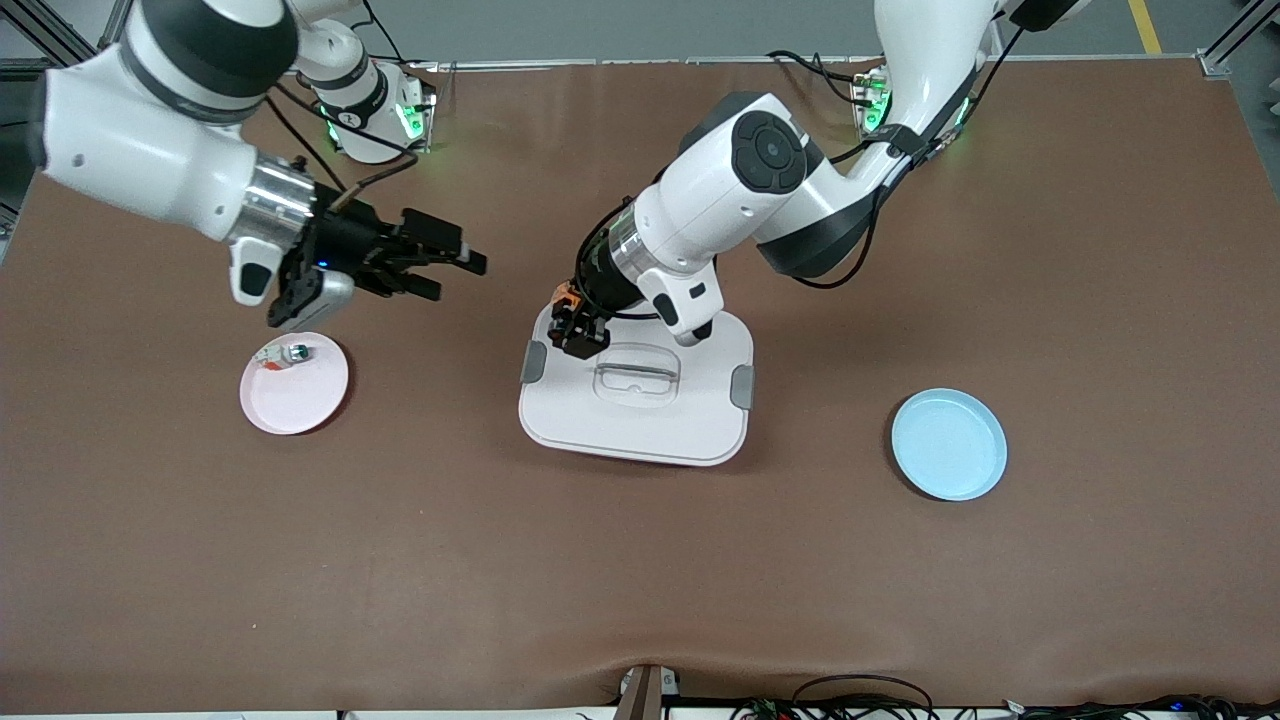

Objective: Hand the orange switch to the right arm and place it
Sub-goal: 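Reach the right gripper toward the switch held by the left gripper, then close the right gripper on the switch's black cap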

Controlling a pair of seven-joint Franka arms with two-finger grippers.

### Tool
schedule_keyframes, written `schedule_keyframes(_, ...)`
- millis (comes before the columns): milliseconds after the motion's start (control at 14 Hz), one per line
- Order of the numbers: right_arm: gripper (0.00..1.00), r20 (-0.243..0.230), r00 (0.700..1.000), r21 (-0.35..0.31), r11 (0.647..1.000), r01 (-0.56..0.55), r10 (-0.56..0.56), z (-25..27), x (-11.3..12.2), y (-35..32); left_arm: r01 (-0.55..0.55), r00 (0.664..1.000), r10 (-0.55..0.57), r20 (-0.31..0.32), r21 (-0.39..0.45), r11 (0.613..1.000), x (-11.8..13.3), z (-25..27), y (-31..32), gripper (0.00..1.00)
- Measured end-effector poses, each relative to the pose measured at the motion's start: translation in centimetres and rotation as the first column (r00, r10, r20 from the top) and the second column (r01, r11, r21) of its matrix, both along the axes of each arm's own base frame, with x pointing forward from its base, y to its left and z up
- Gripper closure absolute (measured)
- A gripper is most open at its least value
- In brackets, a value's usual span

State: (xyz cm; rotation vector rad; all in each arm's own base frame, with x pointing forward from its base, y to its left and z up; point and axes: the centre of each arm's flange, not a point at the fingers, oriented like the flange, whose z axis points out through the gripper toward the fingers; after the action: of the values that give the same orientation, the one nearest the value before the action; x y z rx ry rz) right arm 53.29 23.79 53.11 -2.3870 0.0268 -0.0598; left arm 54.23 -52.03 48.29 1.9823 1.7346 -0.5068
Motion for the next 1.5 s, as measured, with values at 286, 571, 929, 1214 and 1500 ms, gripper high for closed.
schedule_keyframes(286,0.0,0.006,0.998,0.001,0.998,0.063,-0.063,-1.6,-0.5,3.3,-0.001,1.0,0.001,-0.008,0.006,1.0,0.0,0.0,0.1,0.28)
schedule_keyframes(571,0.0,-0.024,0.994,-0.003,0.995,0.103,-0.103,-3.2,0.0,3.9,-0.01,0.999,0.01,-0.03,0.022,1.0,0.2,0.0,0.4,0.28)
schedule_keyframes(929,0.0,-0.045,0.99,-0.005,0.991,0.134,-0.134,-4.1,-0.8,6.9,-0.025,0.999,0.026,-0.036,0.032,0.999,0.6,-0.2,0.9,0.28)
schedule_keyframes(1214,0.0,-0.055,0.99,-0.004,0.991,0.133,-0.133,-4.2,-1.1,7.4,-0.025,0.999,0.026,-0.038,0.033,0.999,0.6,-0.2,0.9,0.28)
schedule_keyframes(1500,0.0,-0.06,0.99,-0.008,0.992,0.127,-0.127,-4.6,-1.3,7.9,-0.024,0.999,0.026,-0.04,0.034,0.999,0.6,-0.3,0.9,0.28)
